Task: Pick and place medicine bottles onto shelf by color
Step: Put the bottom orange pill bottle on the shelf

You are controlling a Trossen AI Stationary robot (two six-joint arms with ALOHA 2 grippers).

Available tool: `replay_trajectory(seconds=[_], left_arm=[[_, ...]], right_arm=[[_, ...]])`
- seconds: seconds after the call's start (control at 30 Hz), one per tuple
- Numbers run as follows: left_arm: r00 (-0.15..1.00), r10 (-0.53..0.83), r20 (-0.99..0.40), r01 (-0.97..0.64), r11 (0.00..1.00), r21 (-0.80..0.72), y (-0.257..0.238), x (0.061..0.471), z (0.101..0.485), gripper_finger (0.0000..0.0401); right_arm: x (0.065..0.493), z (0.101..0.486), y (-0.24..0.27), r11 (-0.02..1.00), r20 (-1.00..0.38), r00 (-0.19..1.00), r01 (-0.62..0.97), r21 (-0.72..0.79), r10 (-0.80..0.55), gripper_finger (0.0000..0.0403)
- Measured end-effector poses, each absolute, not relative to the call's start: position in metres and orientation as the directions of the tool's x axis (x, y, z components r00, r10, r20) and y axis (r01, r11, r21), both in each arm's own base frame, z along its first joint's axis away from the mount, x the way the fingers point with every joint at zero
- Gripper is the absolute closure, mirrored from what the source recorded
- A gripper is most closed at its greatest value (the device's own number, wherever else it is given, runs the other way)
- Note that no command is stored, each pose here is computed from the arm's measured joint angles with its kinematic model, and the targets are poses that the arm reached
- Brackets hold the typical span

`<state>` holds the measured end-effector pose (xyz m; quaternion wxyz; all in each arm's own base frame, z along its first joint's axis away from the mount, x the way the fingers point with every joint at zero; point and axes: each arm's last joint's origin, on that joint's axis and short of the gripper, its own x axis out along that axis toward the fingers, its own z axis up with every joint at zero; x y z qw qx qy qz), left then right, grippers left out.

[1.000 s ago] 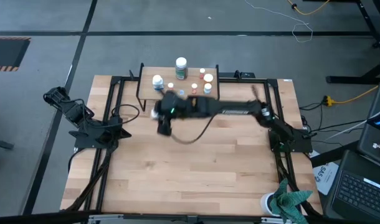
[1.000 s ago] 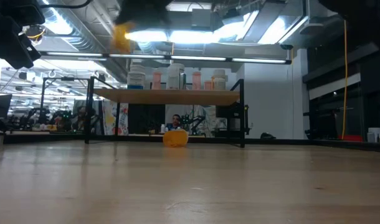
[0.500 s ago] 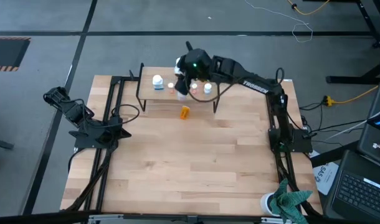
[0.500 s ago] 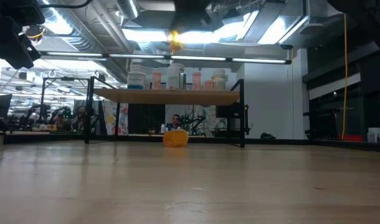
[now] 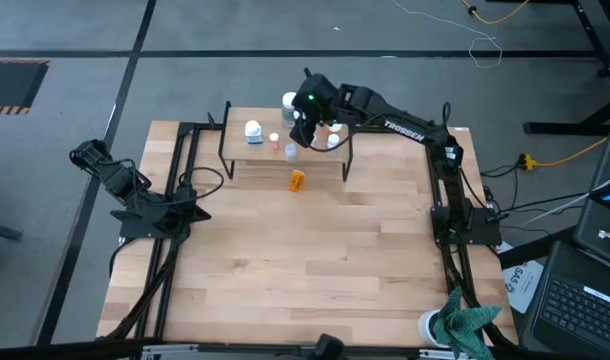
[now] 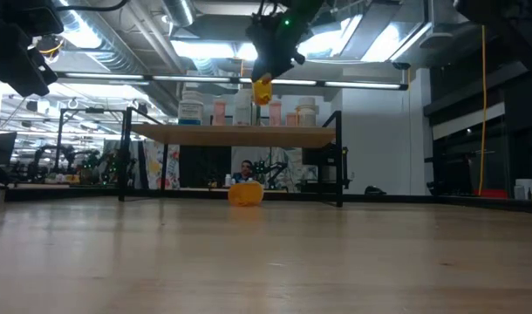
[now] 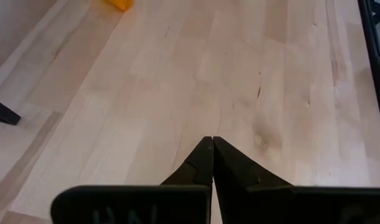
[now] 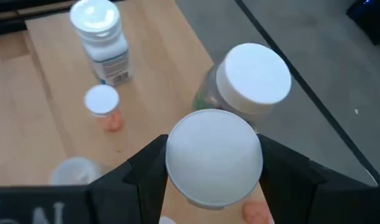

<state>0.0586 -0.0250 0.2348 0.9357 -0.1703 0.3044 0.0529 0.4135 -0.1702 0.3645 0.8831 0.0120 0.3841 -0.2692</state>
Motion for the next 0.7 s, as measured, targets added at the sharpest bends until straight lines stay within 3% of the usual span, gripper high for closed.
replay_trajectory(seconds=[0.4,0.7], left_arm=[[0.811,0.005,-0.584,-0.212,0.935,-0.286,-0.025,0.059,0.235,0.0401],[0.813,0.011,-0.582,-0.216,0.934,-0.284,-0.025,0.059,0.235,0.0401]], right_arm=[[0.418,0.353,-0.173,0.924,-0.695,0.654,0.379,-0.041,-0.299,0.0194],[0.428,0.323,-0.177,0.925,-0.671,0.676,0.379,-0.037,-0.304,0.0194]])
